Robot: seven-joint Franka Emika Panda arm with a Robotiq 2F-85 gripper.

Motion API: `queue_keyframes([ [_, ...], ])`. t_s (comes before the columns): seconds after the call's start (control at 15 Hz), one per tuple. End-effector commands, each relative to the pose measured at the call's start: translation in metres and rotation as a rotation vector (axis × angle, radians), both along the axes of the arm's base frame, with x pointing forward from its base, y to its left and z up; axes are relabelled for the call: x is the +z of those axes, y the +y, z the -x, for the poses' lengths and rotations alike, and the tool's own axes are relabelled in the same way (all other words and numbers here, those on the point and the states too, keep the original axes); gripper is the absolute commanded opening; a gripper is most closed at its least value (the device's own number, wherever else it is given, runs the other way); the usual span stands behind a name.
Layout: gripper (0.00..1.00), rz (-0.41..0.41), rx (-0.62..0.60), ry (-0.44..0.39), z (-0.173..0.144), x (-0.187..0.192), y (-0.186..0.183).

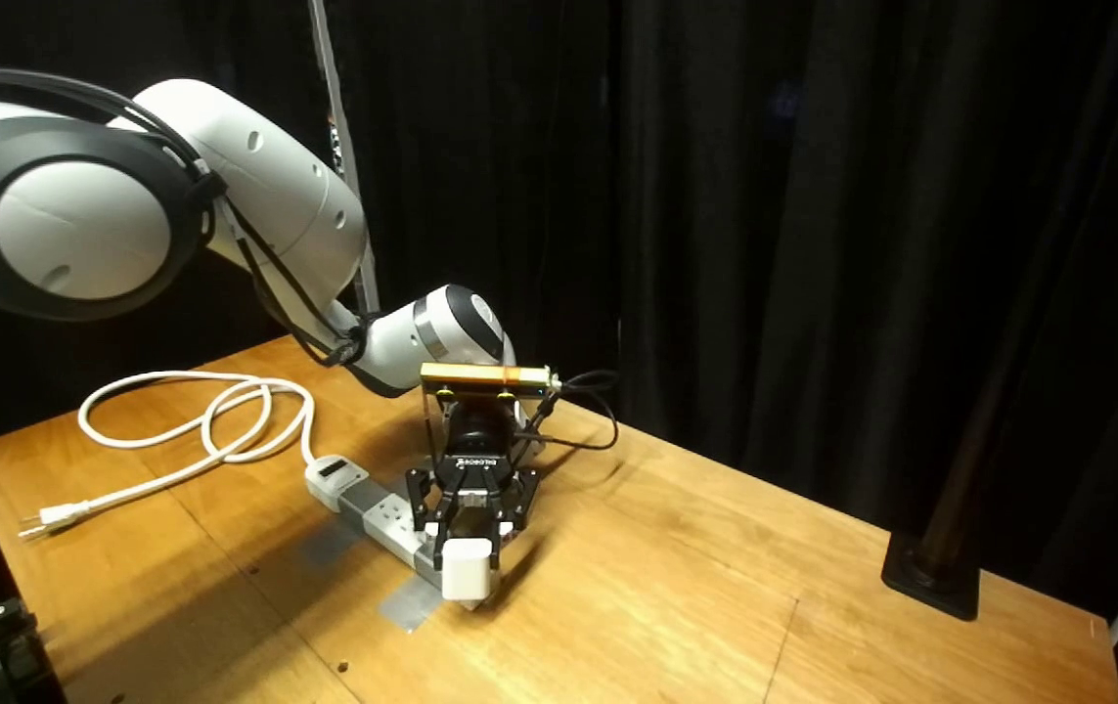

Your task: Put the charging block on the extension sockets

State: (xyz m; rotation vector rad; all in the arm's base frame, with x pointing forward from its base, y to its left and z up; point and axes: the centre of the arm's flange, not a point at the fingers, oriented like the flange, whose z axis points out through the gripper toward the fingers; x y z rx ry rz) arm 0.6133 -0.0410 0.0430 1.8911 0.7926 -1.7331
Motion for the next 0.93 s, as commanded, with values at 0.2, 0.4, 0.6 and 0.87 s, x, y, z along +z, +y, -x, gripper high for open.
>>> queue_keyframes([
  [0.2, 0.23, -0.070, 0.046, 0.045, 0.006, -0.026, 0.050],
  [0.4, 0.23, -0.081, 0.055, 0.056, 0.007, -0.026, 0.064],
  [0.6, 0.23, -0.082, 0.061, 0.057, 0.007, -0.026, 0.069],
  [0.87, 0.23, -0.086, 0.061, 0.064, 0.008, -0.028, 0.071],
])
